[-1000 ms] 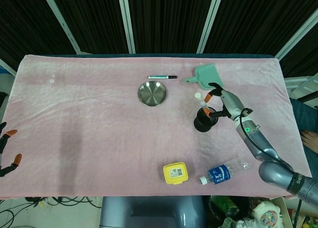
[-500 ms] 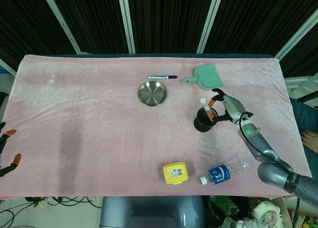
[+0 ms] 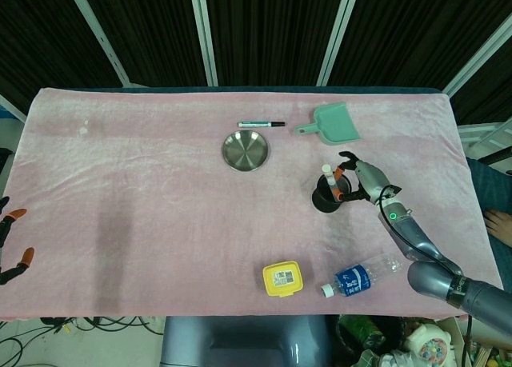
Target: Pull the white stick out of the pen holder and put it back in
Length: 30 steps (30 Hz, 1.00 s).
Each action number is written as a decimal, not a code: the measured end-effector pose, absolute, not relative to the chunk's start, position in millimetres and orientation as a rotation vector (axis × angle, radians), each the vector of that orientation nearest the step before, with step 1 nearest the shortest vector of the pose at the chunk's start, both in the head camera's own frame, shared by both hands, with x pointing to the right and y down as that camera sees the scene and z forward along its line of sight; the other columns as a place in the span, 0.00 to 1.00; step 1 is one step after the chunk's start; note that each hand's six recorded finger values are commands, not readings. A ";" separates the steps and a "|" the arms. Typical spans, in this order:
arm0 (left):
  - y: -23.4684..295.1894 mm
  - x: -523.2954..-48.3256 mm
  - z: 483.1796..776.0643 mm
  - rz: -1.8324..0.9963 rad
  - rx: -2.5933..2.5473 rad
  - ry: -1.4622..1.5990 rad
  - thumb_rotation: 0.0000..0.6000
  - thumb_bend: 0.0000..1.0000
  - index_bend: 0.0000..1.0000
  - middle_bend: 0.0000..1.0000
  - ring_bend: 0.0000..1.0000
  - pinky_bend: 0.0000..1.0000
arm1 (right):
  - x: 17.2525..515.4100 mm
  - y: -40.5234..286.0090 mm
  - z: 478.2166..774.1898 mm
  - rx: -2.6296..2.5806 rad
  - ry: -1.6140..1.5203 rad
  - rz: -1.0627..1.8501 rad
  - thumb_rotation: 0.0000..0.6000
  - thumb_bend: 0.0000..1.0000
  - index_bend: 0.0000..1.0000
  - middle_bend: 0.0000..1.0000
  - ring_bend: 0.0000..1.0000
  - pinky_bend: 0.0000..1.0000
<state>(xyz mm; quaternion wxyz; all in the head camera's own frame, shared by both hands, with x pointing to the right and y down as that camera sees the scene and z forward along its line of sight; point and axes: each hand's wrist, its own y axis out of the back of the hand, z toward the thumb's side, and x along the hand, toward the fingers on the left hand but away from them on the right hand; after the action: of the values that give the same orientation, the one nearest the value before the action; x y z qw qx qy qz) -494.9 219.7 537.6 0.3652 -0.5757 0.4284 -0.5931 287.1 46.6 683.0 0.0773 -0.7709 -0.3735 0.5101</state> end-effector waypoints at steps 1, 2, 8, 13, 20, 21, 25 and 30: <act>219.6 -495.0 537.6 -1.525 -1.480 1.103 1.00 0.34 0.19 0.02 0.01 0.00 | 286.6 47.0 684.0 -2.312 -1.123 1.527 1.00 0.35 0.68 0.09 0.17 0.16; 219.5 -495.1 537.5 -1.526 -1.480 1.104 1.00 0.34 0.19 0.02 0.01 0.00 | 286.4 47.4 684.8 -2.315 -1.127 1.526 1.00 0.35 0.68 0.09 0.17 0.16; 219.6 -495.1 537.4 -1.527 -1.481 1.103 1.00 0.34 0.19 0.02 0.01 0.00 | 287.2 49.6 690.9 -2.311 -1.128 1.531 1.00 0.35 0.68 0.09 0.17 0.16; 219.6 -495.7 537.2 -1.530 -1.481 1.106 1.00 0.34 0.19 0.02 0.01 0.00 | 285.8 50.8 693.4 -2.311 -1.120 1.530 1.00 0.35 0.68 0.09 0.17 0.16; 219.8 -495.6 537.4 -1.533 -1.481 1.105 1.00 0.34 0.19 0.02 0.01 0.00 | 282.7 52.8 696.1 -2.310 -1.098 1.529 1.00 0.35 0.68 0.09 0.17 0.16; 219.8 -495.6 537.3 -1.532 -1.481 1.105 1.00 0.34 0.19 0.02 0.01 0.00 | 282.5 53.0 696.5 -2.309 -1.094 1.529 1.00 0.35 0.68 0.09 0.17 0.16; 219.7 -495.8 537.1 -1.531 -1.480 1.106 1.00 0.34 0.19 0.02 0.01 0.00 | 281.1 54.1 697.6 -2.309 -1.080 1.531 1.00 0.34 0.68 0.09 0.16 0.16; 219.9 -495.6 537.4 -1.532 -1.483 1.105 1.00 0.34 0.19 0.02 0.01 0.00 | 278.5 56.7 699.4 -2.321 -1.056 1.540 1.00 0.33 0.65 0.08 0.16 0.16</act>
<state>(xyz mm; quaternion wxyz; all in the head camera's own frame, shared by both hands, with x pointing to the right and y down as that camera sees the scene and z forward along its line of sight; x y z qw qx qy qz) -495.6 219.9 537.4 0.3616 -0.5755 0.4291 -0.5949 278.5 56.7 699.4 0.0814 -0.7766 -0.3532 0.5153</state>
